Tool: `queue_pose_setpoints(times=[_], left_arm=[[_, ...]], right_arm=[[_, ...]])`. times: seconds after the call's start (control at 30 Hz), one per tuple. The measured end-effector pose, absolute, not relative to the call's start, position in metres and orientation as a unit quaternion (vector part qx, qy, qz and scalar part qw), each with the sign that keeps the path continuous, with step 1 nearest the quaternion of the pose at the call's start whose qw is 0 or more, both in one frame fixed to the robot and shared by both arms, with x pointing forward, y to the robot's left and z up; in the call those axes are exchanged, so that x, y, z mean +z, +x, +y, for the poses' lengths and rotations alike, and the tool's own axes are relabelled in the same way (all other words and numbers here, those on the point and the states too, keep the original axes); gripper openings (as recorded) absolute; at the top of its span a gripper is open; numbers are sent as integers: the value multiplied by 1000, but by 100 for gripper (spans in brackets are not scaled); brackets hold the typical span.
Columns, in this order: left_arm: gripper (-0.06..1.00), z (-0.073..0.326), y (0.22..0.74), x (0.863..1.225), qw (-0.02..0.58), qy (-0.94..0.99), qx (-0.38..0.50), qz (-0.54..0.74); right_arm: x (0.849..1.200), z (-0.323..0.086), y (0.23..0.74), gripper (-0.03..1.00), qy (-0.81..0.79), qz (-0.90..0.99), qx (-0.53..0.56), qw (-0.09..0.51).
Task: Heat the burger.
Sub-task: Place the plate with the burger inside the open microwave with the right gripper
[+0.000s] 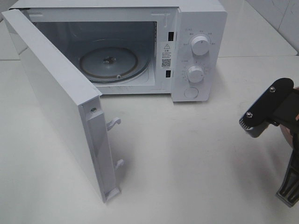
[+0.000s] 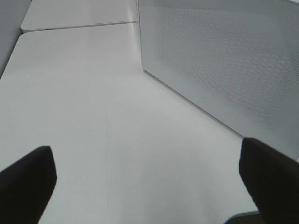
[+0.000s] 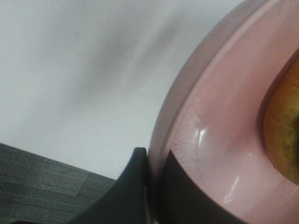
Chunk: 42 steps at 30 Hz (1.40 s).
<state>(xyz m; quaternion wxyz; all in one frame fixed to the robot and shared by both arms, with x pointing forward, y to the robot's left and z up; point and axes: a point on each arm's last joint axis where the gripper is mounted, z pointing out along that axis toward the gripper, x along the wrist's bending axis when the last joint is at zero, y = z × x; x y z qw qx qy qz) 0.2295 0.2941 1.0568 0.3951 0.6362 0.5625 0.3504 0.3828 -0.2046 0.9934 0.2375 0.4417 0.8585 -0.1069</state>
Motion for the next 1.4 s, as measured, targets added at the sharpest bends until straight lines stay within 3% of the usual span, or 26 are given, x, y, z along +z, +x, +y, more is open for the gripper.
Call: queue_pose_setpoints(times=[0.8,1.4], left_arm=[[99,294,229,1057,395,636,350,563],[99,294,229,1057,395,636,350,563]], right_arm=[[1002,-162,322,3,210,941,-71,257],[1000,-151,320,3,28,968,-56,244]])
